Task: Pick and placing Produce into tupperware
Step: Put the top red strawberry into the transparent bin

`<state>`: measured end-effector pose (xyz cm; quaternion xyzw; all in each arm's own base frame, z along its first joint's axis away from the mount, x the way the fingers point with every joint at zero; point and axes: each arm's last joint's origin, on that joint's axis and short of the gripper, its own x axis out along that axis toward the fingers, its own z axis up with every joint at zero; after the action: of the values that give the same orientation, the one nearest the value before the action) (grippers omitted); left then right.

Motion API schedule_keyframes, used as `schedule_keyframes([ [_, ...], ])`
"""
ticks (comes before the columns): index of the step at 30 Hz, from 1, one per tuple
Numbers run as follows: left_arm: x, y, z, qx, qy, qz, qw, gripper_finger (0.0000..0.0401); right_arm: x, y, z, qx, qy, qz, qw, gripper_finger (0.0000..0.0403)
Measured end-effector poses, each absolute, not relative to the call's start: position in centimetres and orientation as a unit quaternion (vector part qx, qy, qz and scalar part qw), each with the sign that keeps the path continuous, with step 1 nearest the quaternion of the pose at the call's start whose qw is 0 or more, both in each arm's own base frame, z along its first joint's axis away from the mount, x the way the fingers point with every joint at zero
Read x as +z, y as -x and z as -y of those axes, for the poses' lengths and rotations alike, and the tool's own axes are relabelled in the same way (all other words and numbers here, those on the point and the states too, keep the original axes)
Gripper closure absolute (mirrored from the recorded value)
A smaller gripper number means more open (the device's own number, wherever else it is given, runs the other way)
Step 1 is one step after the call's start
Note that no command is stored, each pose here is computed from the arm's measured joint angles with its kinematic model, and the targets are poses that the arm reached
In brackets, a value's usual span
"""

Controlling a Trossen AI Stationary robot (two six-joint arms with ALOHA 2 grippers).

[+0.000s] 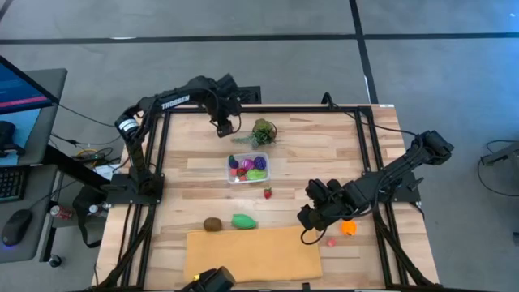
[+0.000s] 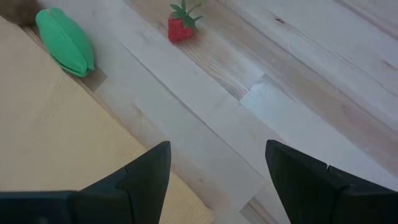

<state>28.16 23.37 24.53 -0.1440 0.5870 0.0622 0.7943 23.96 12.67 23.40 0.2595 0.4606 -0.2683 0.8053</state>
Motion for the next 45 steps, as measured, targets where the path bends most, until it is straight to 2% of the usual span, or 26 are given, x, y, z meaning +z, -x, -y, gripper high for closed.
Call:
schedule_keyframes([
  [9, 26.0, -30.6, -19.9, -0.022, 0.175, -0.566, 0.805, 0.0257, 23.4, -23.9, -12.6, -0.272, -0.244, -0.457, 0.811, 0.0147],
  [17, 26.0, -33.2, -15.3, -0.076, 0.139, -0.574, 0.803, 0.0257, 23.4, -24.2, -12.1, -0.27, -0.233, -0.46, 0.813, 0.0147],
  [24, 25.9, -34.6, -12.8, -0.076, 0.103, -0.58, 0.805, 0.0257, 23.4, -24.4, -11.7, -0.27, -0.225, -0.462, 0.814, 0.0147],
  [45, 24.2, -35.0, -8.4, -0.06, 0.06, -0.639, 0.765, 0.0257, 23.4, -24.4, -11.6, -0.267, -0.231, -0.468, 0.81, 0.0147],
])
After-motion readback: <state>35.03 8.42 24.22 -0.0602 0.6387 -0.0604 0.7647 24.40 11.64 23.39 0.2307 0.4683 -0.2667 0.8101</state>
